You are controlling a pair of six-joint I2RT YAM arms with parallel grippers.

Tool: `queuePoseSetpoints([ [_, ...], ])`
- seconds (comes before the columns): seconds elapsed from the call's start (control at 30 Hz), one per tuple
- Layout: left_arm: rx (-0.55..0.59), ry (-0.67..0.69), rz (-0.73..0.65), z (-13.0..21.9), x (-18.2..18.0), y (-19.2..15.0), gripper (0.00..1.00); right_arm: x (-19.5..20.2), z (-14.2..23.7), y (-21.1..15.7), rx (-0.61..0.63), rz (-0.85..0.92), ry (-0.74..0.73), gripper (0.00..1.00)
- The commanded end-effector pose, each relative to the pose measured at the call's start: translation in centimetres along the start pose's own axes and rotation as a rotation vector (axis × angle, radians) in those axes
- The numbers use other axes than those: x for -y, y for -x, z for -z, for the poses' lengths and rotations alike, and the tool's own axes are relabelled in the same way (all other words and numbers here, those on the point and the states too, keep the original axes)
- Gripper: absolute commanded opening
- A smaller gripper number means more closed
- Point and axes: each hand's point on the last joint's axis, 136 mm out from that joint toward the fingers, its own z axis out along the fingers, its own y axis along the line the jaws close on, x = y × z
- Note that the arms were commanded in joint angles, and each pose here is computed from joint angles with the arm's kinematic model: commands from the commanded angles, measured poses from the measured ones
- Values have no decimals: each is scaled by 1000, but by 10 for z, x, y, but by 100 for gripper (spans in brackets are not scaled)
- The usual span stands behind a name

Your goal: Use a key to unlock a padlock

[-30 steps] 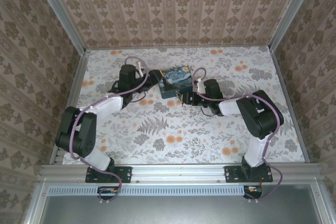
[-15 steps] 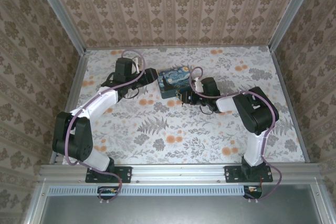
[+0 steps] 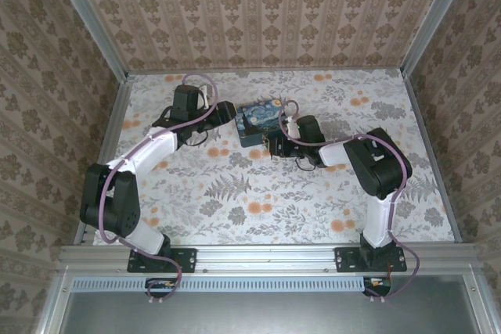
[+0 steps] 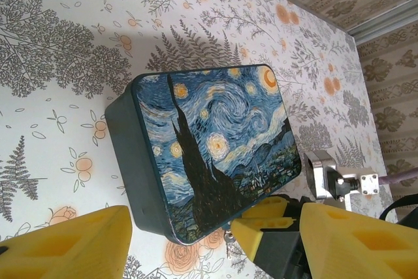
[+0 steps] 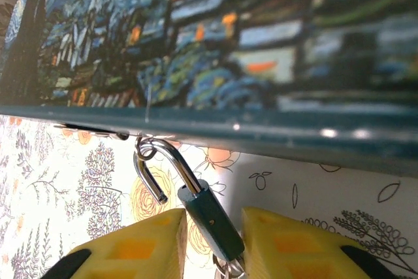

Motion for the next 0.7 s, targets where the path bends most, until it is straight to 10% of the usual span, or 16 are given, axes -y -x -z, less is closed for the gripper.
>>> queuePoseSetpoints([
  [0.0, 8, 1, -20, -1, -1, 8, 70, -5, -5, 2, -13, 17, 16, 25],
  [0.3, -2, 29, -45, -3, -5, 9, 70, -5, 2, 7, -6, 5, -19, 0],
  [0.67, -122, 283, -336, -19, -5, -2, 72, 17, 18, 5, -4, -143, -212, 0],
])
